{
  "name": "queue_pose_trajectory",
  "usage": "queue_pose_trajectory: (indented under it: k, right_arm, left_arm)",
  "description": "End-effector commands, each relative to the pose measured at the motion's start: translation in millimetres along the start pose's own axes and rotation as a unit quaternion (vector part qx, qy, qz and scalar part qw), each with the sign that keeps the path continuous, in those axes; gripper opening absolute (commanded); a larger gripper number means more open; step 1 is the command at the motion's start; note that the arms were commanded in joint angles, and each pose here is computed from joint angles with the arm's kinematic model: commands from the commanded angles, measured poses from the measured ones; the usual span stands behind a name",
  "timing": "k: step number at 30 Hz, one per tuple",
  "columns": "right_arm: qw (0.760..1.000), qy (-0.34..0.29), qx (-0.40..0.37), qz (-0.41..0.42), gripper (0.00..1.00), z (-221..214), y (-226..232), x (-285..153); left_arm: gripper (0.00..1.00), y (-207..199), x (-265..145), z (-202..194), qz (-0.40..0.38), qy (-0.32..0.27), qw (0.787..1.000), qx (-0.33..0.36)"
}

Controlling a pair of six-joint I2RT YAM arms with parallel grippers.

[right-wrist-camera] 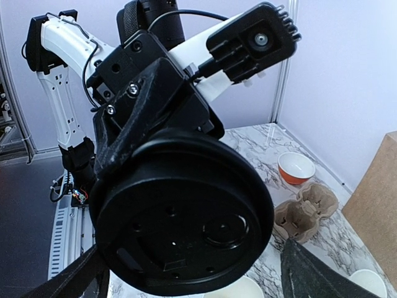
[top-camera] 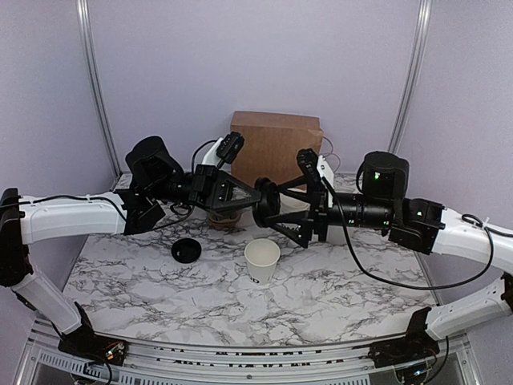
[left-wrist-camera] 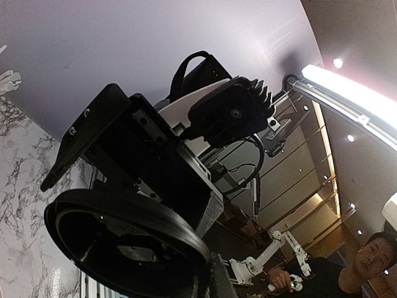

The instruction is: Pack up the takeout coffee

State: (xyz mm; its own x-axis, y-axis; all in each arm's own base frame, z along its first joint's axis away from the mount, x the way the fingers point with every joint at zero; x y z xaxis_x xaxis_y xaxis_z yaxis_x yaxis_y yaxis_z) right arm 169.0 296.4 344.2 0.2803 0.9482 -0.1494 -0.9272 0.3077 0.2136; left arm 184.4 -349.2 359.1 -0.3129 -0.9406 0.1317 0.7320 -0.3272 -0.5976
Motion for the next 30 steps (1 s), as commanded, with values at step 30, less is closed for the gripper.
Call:
queue_pose_trajectory:
  k: [30]
  right_arm:
    - [1.0,-0.019,0.01,-0.02,0.73,15,-2,4]
  left_arm:
    - [0.01,3,8,8,-0.013,-0.005,1.0,0.022]
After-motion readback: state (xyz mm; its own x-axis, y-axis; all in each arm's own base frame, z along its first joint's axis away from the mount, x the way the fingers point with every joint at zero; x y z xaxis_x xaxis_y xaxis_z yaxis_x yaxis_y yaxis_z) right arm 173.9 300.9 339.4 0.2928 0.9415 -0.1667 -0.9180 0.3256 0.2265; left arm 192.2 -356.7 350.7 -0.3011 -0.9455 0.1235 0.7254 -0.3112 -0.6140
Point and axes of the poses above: each gripper's point midway between its finger pads, its own x axis out along the fingers, its own y axis along the line the jaws close on, z = x × y, the point moved 6 cm from there along -x, back along the fingers, and after that the axes turned 14 degrees about x, right-handed, at the moved point
